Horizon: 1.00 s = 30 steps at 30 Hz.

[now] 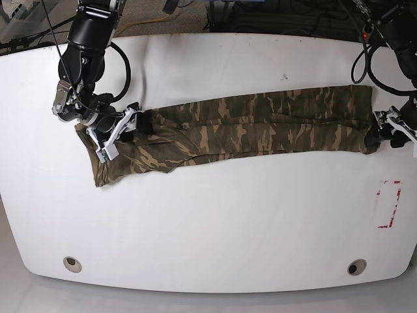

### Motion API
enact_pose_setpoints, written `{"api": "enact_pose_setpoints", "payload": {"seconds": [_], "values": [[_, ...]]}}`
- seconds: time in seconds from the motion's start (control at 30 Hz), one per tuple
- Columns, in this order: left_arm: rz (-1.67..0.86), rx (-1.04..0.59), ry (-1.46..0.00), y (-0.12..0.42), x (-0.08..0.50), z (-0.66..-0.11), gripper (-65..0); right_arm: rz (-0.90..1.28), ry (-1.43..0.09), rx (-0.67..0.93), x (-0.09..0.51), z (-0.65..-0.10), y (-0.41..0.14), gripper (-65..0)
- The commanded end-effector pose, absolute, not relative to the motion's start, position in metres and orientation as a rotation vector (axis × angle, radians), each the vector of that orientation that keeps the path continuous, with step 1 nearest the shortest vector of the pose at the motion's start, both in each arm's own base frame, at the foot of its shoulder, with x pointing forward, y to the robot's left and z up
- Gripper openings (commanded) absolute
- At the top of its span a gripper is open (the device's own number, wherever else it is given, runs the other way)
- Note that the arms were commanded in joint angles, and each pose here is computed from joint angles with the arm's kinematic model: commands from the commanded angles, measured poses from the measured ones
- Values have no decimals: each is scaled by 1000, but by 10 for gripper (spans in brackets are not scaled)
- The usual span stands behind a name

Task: Fold the T-shirt properly

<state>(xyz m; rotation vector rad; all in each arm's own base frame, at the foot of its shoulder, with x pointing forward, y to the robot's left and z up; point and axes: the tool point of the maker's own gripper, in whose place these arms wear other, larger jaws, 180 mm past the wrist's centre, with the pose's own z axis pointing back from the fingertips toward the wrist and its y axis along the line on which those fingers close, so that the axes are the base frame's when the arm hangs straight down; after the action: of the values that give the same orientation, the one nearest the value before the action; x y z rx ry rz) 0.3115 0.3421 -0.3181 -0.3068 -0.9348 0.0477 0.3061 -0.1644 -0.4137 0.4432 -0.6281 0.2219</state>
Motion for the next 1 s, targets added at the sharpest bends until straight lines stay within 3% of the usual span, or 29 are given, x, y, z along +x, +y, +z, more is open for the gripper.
{"api": "enact_pose_setpoints", "payload": {"seconds": [0.0,0.5,0.63,0.83,0.97], "values": [[-17,-275,-989,343,332,-293,-64,232,-591,414,302,-417,-170,-277],[-176,-39,-756,353,358,-321,-67,229,-588,419,301,-419,-169,-277],[-192,-31,-699,352,359,-334,-132,229,-588,419,301,-419,-169,-277],[-248,-52,-666,335,362,-347,-143,229,-588,419,301,-419,-169,-277],[-285,-58,-644,325,361,-355,-286,223,-591,425,302,-419,-167,-279]]}}
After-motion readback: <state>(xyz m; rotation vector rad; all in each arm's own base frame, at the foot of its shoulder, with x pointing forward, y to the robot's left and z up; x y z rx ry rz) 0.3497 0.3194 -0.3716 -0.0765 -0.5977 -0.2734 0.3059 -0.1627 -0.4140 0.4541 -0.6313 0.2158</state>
